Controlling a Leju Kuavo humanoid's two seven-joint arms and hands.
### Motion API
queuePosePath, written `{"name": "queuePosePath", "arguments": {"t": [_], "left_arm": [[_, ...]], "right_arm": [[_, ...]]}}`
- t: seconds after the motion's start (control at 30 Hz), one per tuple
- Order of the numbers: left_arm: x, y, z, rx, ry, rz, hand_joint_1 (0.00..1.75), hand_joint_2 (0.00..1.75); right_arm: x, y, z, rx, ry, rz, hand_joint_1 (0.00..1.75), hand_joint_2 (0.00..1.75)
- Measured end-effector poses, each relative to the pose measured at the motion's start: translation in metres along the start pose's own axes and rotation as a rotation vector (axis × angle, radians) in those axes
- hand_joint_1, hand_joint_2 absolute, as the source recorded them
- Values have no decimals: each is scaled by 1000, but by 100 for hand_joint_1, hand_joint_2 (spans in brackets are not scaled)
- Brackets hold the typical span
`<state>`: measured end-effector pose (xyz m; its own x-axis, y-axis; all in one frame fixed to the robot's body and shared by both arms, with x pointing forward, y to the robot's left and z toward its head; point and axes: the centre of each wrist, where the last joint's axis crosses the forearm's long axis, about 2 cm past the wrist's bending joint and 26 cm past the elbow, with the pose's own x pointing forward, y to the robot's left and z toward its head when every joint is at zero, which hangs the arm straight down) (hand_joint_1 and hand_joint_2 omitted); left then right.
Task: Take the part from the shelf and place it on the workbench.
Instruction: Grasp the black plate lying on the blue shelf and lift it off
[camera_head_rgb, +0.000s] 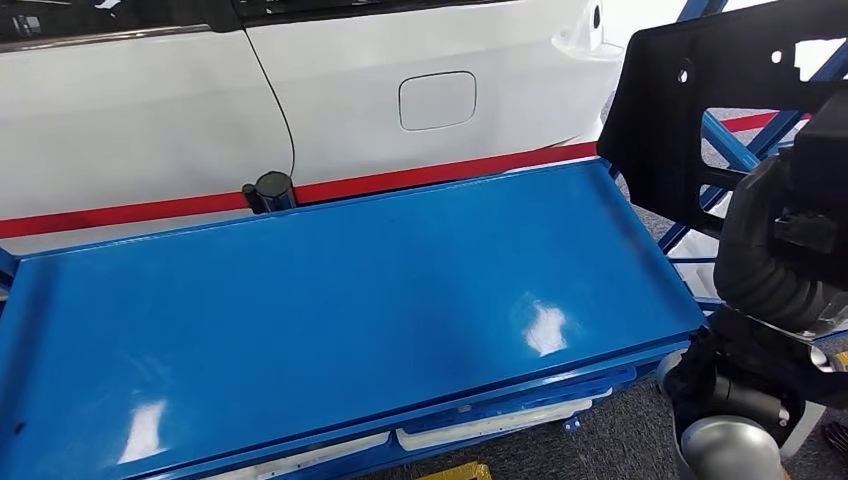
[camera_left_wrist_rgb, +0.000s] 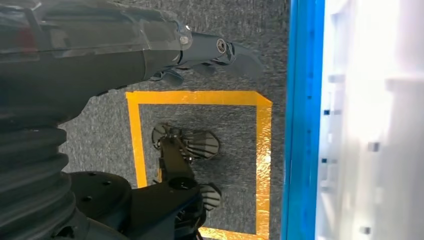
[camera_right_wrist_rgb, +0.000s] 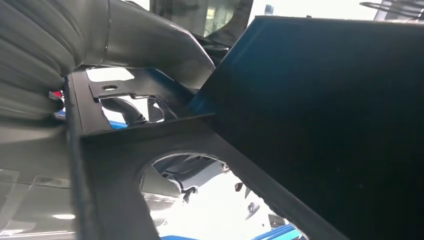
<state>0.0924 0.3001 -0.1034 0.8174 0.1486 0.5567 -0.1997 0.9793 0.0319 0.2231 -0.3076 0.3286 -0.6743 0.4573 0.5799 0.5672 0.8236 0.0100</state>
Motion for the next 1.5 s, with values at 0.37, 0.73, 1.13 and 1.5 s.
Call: {"name": "queuePosePath", "arguments": {"t": [0.37,0.73,1.13,1.5], "left_arm": [[0,-14,1,-20,-1,17,0,175],[-9,-34,7,-77,13,-18,0,175],[-14,-56,13,-45,28,33,0,175],[-15,-53,13,-45,108,-23,0,175]], "right_arm": [[7,2,-2,41,-47,-19,175,175],[13,4,3,75,-23,-6,175,175],[5,26,5,130,-64,-209,175,175],[-8,32,58,193,53,-123,175,175]]}}
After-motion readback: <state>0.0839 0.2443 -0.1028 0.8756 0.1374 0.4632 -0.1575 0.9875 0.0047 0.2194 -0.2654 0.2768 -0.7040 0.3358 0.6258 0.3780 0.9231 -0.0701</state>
